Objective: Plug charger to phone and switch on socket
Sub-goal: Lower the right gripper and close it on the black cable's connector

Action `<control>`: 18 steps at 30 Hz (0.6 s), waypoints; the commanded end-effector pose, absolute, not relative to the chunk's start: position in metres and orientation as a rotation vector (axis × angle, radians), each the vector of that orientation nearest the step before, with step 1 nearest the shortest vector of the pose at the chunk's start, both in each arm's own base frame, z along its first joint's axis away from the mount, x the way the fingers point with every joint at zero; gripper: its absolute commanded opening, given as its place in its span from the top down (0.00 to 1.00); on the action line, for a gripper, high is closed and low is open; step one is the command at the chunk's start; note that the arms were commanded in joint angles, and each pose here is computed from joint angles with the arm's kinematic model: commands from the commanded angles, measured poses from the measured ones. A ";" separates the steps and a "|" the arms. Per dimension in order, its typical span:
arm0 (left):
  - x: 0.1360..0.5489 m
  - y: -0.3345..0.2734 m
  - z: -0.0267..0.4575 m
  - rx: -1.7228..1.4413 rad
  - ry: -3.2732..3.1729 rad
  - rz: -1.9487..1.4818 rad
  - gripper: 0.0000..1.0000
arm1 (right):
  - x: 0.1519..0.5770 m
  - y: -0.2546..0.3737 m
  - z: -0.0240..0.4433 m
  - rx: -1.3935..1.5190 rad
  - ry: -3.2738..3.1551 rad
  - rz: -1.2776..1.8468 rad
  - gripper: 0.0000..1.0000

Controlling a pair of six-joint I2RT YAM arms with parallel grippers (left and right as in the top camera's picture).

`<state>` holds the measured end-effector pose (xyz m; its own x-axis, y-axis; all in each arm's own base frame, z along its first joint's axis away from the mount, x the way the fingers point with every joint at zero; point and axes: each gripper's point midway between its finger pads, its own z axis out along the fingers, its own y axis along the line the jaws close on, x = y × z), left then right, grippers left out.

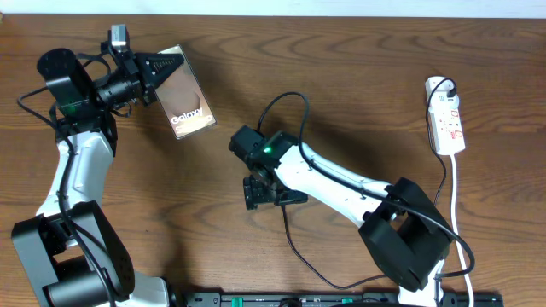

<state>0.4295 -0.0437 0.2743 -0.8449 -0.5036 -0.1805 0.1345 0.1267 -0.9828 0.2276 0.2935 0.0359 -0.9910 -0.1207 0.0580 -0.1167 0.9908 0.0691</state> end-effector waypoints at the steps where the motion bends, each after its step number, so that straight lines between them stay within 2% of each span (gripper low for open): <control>1: 0.424 -0.045 0.291 -0.263 1.918 -1.755 0.93 | 0.226 0.288 0.026 0.131 -3.097 -0.029 0.14; 10: 0.424 -0.045 0.291 -0.264 1.918 -1.755 0.93 | 0.216 0.277 0.003 0.111 -3.083 -0.003 0.15; 12: 0.424 -0.045 0.291 -0.263 1.918 -1.755 0.93 | 0.216 0.277 0.002 0.111 -3.084 -0.005 0.19; 15: 0.424 -0.045 0.291 -0.263 1.918 -1.755 0.93 | 0.216 0.277 0.001 0.111 -3.087 -0.008 0.31; 18: 0.424 -0.045 0.291 -0.263 1.918 -1.755 0.93 | 0.219 0.277 0.001 0.112 -3.100 -0.002 0.38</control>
<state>0.4280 -0.0446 0.2746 -0.8496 -0.4955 -0.1805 0.1365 0.1241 -0.9828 0.2186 0.2806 0.0054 -0.9959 -0.0757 0.0498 -0.0743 0.9968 0.0293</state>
